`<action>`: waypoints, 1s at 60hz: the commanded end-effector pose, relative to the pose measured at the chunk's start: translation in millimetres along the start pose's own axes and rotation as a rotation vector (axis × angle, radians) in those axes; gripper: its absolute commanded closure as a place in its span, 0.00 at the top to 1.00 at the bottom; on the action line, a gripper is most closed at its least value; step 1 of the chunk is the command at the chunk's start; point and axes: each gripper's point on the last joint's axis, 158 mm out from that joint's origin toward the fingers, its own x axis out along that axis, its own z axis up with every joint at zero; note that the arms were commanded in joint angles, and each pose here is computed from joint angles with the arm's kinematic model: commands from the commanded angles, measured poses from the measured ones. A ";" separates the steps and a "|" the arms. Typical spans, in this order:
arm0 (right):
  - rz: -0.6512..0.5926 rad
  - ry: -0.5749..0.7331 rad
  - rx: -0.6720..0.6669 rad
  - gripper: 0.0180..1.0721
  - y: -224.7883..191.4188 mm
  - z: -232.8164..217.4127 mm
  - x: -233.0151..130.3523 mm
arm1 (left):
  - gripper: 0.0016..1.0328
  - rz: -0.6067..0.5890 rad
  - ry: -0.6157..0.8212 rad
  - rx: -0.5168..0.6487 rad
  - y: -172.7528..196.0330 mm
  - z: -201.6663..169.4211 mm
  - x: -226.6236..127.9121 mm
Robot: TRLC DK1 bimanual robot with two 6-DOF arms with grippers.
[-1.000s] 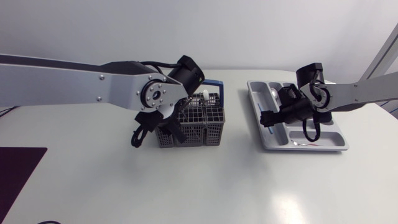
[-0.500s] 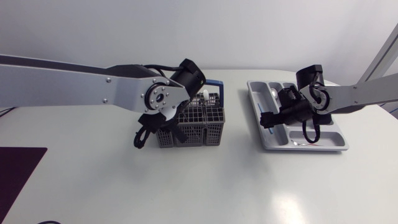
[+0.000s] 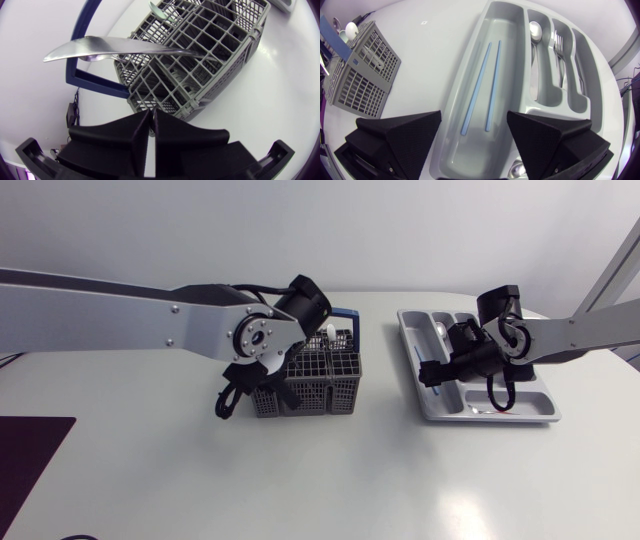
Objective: Unload the cutlery basket into the drawer organizer.
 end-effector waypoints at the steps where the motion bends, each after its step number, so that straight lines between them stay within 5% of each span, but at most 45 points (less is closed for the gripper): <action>1: 0.000 0.027 -0.011 0.90 -1.5 -13.7 5.5 | 0.05 0.017 -0.007 -0.018 3.1 1.3 -3.3; 60: 0.000 0.009 -0.021 0.90 0.3 -12.1 -4.8 | 0.04 0.142 -0.113 0.005 42.6 17.3 -67.7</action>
